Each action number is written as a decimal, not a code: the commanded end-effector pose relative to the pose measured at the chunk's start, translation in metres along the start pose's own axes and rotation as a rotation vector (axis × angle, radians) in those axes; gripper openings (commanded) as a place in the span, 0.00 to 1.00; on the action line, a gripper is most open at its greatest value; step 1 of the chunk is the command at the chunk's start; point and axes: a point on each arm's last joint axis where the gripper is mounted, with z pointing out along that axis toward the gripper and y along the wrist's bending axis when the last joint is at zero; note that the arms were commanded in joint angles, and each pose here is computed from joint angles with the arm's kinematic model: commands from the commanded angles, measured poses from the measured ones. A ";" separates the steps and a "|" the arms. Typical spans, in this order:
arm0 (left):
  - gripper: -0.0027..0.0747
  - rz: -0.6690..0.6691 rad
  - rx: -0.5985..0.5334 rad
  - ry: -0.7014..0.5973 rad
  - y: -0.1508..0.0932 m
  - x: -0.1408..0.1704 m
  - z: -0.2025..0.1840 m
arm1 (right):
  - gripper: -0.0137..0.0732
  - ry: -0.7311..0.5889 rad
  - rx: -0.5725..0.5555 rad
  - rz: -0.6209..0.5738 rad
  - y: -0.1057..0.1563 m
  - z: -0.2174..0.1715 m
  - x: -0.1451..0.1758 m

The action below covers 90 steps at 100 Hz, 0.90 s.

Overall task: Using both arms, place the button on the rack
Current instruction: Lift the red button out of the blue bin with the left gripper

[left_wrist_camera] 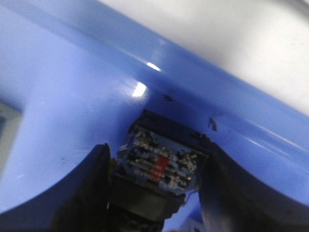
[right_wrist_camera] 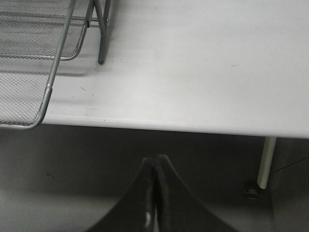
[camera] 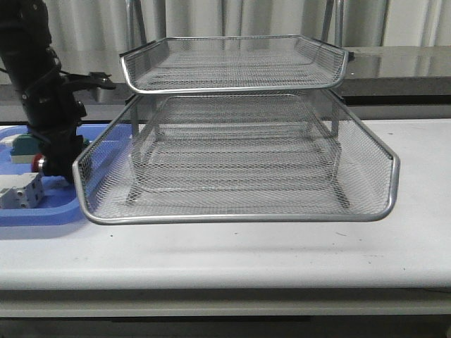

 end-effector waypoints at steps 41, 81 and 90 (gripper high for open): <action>0.01 -0.135 -0.150 -0.148 0.007 -0.014 -0.131 | 0.08 -0.084 0.006 -0.003 -0.001 -0.006 -0.012; 0.01 -0.149 -0.222 -0.250 -0.039 -0.008 -0.211 | 0.08 -0.084 0.006 -0.003 -0.001 -0.006 -0.012; 0.01 -0.121 -0.213 -0.259 -0.059 -0.010 -0.222 | 0.08 -0.084 0.006 -0.003 -0.001 -0.006 -0.012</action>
